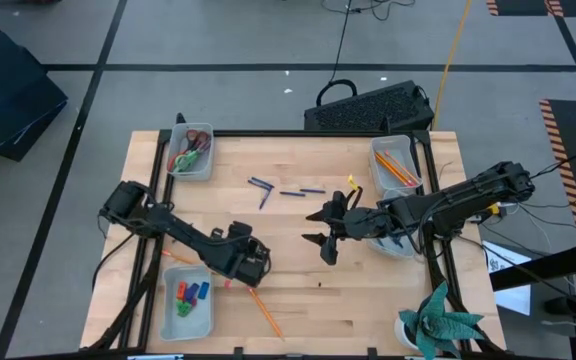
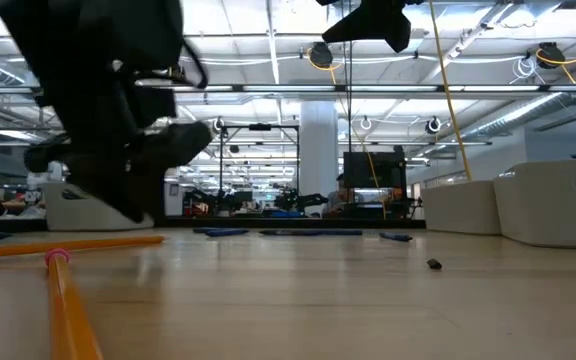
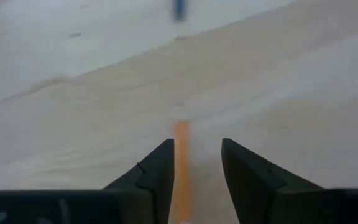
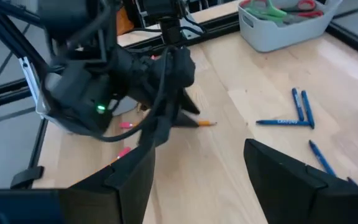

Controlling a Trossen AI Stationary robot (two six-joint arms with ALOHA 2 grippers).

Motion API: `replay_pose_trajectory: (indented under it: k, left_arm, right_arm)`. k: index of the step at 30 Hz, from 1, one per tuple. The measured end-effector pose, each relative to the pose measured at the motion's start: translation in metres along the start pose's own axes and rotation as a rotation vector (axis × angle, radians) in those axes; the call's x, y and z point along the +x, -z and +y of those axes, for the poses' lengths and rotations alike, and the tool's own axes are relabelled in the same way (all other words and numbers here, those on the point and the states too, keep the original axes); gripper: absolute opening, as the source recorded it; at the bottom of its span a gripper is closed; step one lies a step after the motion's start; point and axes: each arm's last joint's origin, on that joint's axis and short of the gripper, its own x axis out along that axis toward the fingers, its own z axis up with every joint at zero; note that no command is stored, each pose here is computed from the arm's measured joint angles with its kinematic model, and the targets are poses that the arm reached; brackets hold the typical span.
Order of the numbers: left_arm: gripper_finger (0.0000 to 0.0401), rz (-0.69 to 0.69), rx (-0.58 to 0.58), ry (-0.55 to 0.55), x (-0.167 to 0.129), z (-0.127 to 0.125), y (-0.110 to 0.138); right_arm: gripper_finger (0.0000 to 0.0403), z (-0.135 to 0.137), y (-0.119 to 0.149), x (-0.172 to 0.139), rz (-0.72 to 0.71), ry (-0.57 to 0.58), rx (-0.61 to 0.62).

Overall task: Sort crayons/erasers/pens/pencils in bins
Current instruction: Put the orange pencil into the top right gray bin

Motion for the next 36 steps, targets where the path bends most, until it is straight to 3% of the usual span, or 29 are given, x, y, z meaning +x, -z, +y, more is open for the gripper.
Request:
replay_pose_trajectory:
  k: [4, 9, 15, 21, 24, 28, 36]
  left_arm:
    - [0.0120, -0.002, -0.031, -0.022, 0.006, 0.010, 0.009]
    - [0.0109, -0.001, 0.006, 0.098, 0.010, 0.003, 0.016]
    - [0.0108, 0.000, -0.094, 0.076, 0.018, 0.013, 0.019]
    - [0.0105, -0.072, 0.034, 0.068, 0.024, 0.012, 0.025]
    - [0.0078, -0.103, 0.083, 0.062, 0.033, 0.009, 0.028]
    - [0.0018, -0.088, 0.140, 0.076, 0.043, 0.003, 0.024]
    - [0.0017, -0.025, 0.076, 0.097, 0.042, 0.003, -0.005]
  right_arm:
    - [0.0238, 0.002, 0.001, -0.001, 0.016, -0.029, 0.038]
    - [0.0238, 0.003, 0.002, -0.001, 0.031, -0.049, 0.051]
    - [0.0238, 0.006, 0.003, -0.002, 0.035, -0.058, 0.113]
    - [0.0238, 0.017, 0.008, -0.006, 0.045, -0.106, 0.089]
    - [0.0238, 0.022, 0.011, -0.008, 0.080, -0.158, 0.080]
    - [0.0238, 0.028, 0.017, -0.011, 0.121, -0.179, 0.125]
    - [0.0228, 0.036, 0.023, -0.016, 0.178, -0.238, 0.171]
